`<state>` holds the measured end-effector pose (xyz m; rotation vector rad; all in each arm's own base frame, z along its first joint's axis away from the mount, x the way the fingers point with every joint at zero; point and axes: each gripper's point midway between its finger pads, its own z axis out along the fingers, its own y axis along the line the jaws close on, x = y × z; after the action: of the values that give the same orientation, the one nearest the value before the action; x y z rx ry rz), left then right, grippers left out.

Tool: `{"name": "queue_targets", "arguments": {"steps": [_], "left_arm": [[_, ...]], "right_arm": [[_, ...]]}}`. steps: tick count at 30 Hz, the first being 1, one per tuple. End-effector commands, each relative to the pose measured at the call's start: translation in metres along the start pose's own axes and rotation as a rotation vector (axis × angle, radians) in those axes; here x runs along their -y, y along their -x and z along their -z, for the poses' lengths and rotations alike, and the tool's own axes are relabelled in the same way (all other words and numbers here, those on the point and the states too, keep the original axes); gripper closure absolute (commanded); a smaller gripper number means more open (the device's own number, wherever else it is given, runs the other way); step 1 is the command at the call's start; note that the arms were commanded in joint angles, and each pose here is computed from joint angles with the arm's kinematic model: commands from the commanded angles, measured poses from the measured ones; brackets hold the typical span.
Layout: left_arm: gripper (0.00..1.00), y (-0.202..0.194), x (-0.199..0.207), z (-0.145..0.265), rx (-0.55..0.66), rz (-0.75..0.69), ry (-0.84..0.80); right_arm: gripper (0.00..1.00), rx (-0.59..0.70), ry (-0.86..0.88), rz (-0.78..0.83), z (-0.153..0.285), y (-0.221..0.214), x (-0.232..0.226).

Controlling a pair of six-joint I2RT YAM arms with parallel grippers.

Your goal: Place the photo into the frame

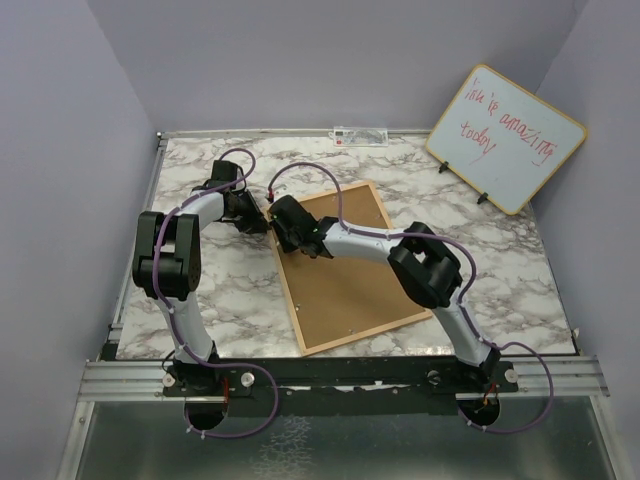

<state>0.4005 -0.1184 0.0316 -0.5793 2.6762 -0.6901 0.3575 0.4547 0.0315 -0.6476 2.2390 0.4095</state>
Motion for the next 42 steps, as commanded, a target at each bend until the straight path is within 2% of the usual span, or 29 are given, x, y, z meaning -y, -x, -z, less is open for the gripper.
{"name": "queue_targets", "arguments": {"steps": [1,11,21,31,42], "left_arm": [[1.00,-0.047,-0.077,-0.035,-0.127,0.010,0.265],[1.00,-0.052,-0.078,-0.037,-0.143,0.019,0.265],[1.00,-0.072,-0.089,-0.040,-0.187,0.060,0.284],[1.00,-0.093,-0.102,-0.041,-0.219,0.113,0.319],[1.00,-0.097,-0.099,-0.042,-0.221,0.136,0.322]], "right_arm": [[0.91,-0.330,-0.070,0.119,-0.018,-0.116,0.029],[0.81,-0.374,-0.021,0.173,-0.022,-0.137,0.025],[0.76,-0.461,-0.096,0.216,-0.029,-0.165,0.035],[0.72,-0.481,-0.163,0.190,-0.039,-0.175,0.038],[0.53,-0.453,-0.105,0.167,-0.045,-0.169,0.017]]}}
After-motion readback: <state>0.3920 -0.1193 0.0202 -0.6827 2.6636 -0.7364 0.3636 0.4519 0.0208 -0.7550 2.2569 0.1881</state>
